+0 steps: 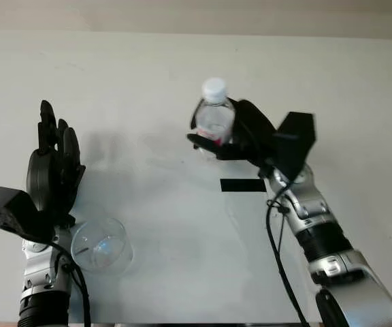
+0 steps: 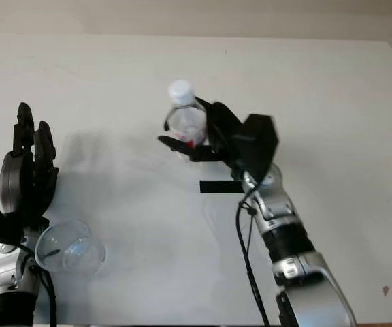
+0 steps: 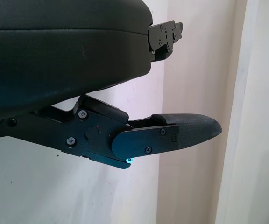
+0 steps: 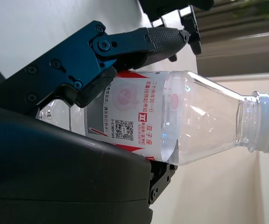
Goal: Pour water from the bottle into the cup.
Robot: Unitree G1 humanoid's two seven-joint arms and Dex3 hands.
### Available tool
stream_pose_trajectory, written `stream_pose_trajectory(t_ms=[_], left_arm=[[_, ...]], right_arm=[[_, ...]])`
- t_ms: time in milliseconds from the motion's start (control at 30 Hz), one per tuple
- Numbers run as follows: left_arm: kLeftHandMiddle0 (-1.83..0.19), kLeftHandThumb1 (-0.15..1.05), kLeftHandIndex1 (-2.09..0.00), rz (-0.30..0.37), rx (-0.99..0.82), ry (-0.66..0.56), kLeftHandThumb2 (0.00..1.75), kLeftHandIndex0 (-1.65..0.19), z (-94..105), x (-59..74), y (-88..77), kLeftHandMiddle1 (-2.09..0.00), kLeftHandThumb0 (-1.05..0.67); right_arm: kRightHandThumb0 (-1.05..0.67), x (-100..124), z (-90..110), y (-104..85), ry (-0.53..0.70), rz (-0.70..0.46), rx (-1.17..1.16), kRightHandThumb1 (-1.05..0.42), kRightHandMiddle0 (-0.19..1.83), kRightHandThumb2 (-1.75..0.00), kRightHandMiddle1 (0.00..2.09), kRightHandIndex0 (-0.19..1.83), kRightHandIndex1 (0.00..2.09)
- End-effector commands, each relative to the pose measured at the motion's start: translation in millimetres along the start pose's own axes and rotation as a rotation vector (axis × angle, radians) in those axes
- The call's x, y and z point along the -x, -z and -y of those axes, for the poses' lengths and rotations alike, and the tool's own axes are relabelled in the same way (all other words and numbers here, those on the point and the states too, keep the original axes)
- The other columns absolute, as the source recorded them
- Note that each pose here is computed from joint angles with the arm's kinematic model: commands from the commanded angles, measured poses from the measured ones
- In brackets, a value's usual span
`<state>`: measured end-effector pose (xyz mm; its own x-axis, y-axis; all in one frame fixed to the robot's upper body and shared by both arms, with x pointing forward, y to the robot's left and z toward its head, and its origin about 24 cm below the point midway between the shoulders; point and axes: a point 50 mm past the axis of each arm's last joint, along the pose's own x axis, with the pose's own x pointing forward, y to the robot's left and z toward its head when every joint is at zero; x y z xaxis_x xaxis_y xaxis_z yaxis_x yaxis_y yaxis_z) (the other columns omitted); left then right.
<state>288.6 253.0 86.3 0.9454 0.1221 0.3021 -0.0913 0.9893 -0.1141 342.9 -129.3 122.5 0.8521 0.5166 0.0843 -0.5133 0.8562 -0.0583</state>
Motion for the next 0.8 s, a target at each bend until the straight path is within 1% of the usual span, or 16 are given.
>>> stream_pose_trajectory(t_ms=[0,100,167,267,367,467,567,767], left_arm=[[0.19,1.05,0.0,-0.055,0.025,-0.009,0.54,0.19,0.7,9.5,14.4,0.0,-0.74],[0.19,1.05,0.0,-0.055,0.026,-0.009,0.54,0.19,0.9,9.0,15.0,0.0,-0.74],[0.19,1.05,0.0,-0.058,0.027,-0.009,0.54,0.19,1.0,8.8,15.5,0.0,-0.75],[0.19,1.05,0.0,-0.062,0.03,-0.007,0.54,0.19,1.3,8.9,16.1,0.0,-0.75],[0.19,1.05,0.0,-0.059,0.03,-0.004,0.54,0.19,0.9,9.1,16.5,0.0,-0.75],[0.19,1.05,0.0,-0.061,0.033,-0.005,0.54,0.19,0.7,8.9,16.7,0.0,-0.75],[0.19,1.05,0.0,-0.063,0.035,-0.008,0.55,0.19,1.0,8.7,16.9,0.0,-0.75],[0.19,1.05,0.0,-0.065,0.039,-0.008,0.54,0.19,0.8,8.5,17.1,0.0,-0.76]], right_arm=[[-0.4,9,5,-7.7,0.02,0.024,-0.007,-1.05,1.55,-0.58,2.09,1.74,2.09],[-0.4,22,11,-9.6,0.069,0.016,-0.016,-1.05,1.55,-0.57,2.09,1.74,2.09],[-0.41,29,15,-10.7,0.104,0.003,-0.005,-1.05,1.51,-0.55,2.09,1.69,2.09],[-0.42,37,20,-11.2,0.156,-0.011,0.002,-1.05,1.45,-0.52,2.09,1.64,2.09],[-0.43,42,23,-10.8,0.193,-0.022,-0.009,-1.05,1.44,-0.49,2.09,1.65,2.09],[-0.42,46,26,-10.4,0.215,-0.024,0.008,-1.05,1.44,-0.48,2.09,1.67,2.09],[-0.43,48,28,-9.1,0.245,-0.035,0.02,-1.05,1.39,-0.45,2.09,1.63,2.09],[-0.44,48,28,-5.7,0.273,-0.043,0.03,-1.05,1.4,-0.43,2.09,1.65,2.09]])
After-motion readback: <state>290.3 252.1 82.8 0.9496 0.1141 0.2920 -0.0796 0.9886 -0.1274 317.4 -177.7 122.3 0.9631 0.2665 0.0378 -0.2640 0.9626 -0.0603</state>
